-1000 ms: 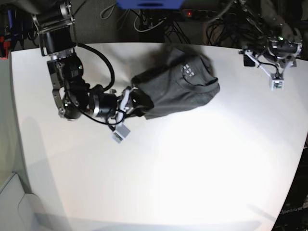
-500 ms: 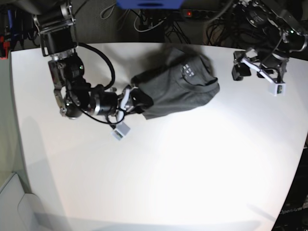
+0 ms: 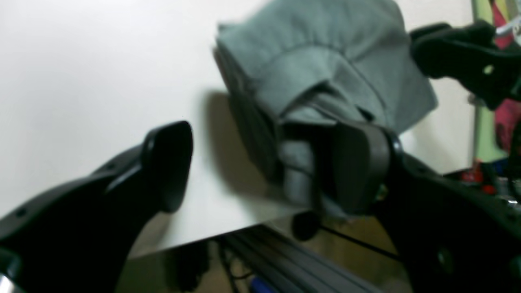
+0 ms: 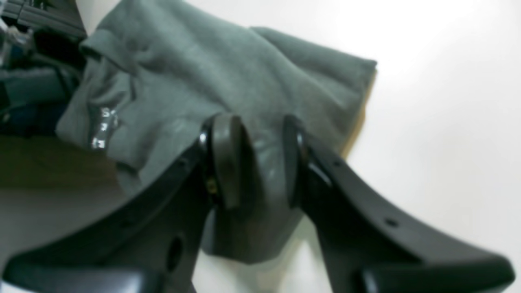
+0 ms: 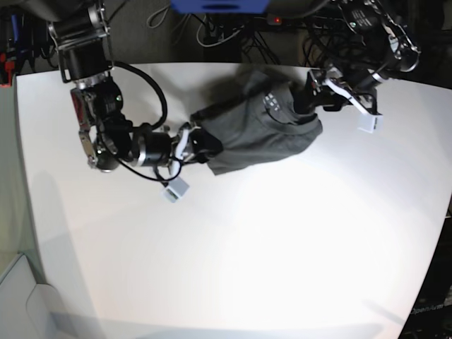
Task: Layout the t-shirt on the table in an organized manner, then fold the t-shirt properly
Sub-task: 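Grasp the bundle's end with the left gripper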
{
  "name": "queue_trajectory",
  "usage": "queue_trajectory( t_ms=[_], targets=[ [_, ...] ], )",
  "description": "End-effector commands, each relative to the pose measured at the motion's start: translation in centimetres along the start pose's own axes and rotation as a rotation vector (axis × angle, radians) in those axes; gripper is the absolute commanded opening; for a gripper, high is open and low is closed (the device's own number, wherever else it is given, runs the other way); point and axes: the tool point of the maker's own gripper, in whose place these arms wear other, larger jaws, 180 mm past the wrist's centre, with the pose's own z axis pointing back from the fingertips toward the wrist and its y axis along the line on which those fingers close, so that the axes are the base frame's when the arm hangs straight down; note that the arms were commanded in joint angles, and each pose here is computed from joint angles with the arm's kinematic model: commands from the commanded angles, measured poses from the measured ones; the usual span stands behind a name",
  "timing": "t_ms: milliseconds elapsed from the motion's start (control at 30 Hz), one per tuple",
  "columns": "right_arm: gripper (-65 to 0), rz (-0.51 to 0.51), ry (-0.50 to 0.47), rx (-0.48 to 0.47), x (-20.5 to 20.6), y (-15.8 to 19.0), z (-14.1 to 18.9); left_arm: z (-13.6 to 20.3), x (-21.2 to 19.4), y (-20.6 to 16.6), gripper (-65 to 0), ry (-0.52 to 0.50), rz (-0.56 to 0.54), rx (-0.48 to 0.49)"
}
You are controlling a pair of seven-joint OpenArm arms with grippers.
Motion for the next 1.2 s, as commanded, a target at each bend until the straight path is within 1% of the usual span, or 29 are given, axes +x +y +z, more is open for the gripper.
queue_trajectory(
  t_ms=[0, 133, 267, 367, 500, 733, 800, 900, 967, 1167],
  targets=[
    [-48.6, 0.030, -0.048, 0.010, 1.9, 0.2, 0.5, 0.1, 1.3, -0.7, -13.1, -0.049, -0.011, -0.031],
    [-48.6, 0.031, -0.051, 0.012, 2.0, 0.3, 0.4, 0.1, 1.4, -1.1, -13.1, -0.066, 0.005, -0.058],
    [-48.5, 0.031, -0.051, 0.012, 2.0, 0.3, 0.4, -0.2, 1.1, -0.9, -13.1, -0.059, 0.017, -0.059],
    [-48.5, 0.032, -0.052, 0.013, 2.1, 0.3, 0.4, -1.1, 0.0, -0.2, -13.1, -0.045, 0.074, -0.071],
    [-48.5, 0.032, -0.052, 0.013, 2.1, 0.3, 0.4, -1.9, -0.4, 0.2, -13.1, -0.077, 0.133, -0.086],
    [-48.5, 0.031, -0.051, 0.011, 2.0, 0.2, 0.4, -3.8, 0.0, -2.5, -13.1, -0.081, 0.100, -0.168],
    [-48.5, 0.031, -0.051, 0.011, 2.0, 0.2, 0.4, -4.5, 0.5, -3.9, -13.1, -0.101, 0.085, -0.210],
    [-48.5, 0.031, -0.048, 0.011, 1.9, 0.2, 0.4, -4.9, 1.1, -4.9, -13.1, -0.135, 0.078, -0.237],
    [-48.5, 0.031, -0.048, 0.010, 1.9, 0.2, 0.5, -5.0, 1.2, -4.7, -13.2, -0.144, 0.088, -0.229],
    [-48.7, 0.030, -0.043, 0.002, 1.7, -0.1, 0.7, -5.8, 0.8, -3.3, -13.7, -0.141, 0.217, -0.179]
  ],
)
